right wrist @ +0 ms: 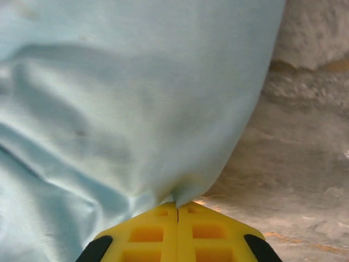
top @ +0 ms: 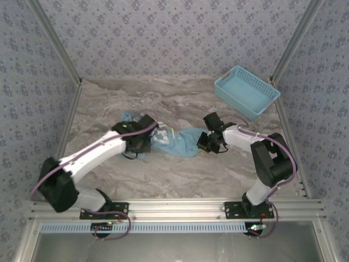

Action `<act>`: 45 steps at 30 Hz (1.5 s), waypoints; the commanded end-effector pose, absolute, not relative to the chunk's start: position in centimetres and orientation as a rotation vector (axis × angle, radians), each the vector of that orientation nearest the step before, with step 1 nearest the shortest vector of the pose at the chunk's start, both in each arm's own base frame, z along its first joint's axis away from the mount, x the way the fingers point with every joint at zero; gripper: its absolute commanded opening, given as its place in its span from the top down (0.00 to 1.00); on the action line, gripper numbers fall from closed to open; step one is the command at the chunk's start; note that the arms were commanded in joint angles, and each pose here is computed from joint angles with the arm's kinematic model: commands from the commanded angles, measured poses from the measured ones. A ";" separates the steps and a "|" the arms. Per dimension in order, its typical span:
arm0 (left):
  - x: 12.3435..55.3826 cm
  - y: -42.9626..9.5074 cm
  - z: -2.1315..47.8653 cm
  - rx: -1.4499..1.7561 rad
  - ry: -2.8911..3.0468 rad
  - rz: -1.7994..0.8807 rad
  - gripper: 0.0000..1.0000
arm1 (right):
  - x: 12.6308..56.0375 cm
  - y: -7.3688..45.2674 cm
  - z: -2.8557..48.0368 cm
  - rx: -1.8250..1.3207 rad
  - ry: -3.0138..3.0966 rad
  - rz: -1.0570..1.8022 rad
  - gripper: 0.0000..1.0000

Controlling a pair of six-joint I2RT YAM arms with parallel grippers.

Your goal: Fold and stack the t-shirts

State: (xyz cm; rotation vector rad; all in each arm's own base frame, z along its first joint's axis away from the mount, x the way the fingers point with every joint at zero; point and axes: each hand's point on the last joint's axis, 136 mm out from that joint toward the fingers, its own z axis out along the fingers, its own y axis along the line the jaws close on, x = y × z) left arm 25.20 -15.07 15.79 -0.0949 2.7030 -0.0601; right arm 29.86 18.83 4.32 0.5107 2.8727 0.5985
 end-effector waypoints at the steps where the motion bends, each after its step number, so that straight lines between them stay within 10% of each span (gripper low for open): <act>1: 26.5 -14.2 20.1 -0.206 2.614 -0.278 1.00 | 33.4 18.3 12.6 0.420 2.645 0.618 1.00; 13: 28.5 -16.9 23.3 -0.179 2.575 -0.776 1.00 | 37.8 14.4 23.8 0.440 2.402 0.681 1.00; 25: 11.3 -23.5 10.1 0.220 3.122 -1.031 1.00 | 31.9 7.7 16.0 0.614 2.570 0.355 1.00; 31: 13.1 -22.9 10.5 0.224 3.121 -0.795 0.39 | 30.9 4.4 14.0 0.676 2.612 0.232 1.00; 38: 21.7 -20.6 13.8 -0.309 2.963 -0.808 0.39 | 31.2 4.7 13.8 0.666 2.631 0.274 1.00; 45: 20.0 -22.2 10.7 -0.193 3.165 -0.704 0.43 | 31.6 5.1 14.2 0.658 2.627 0.306 1.00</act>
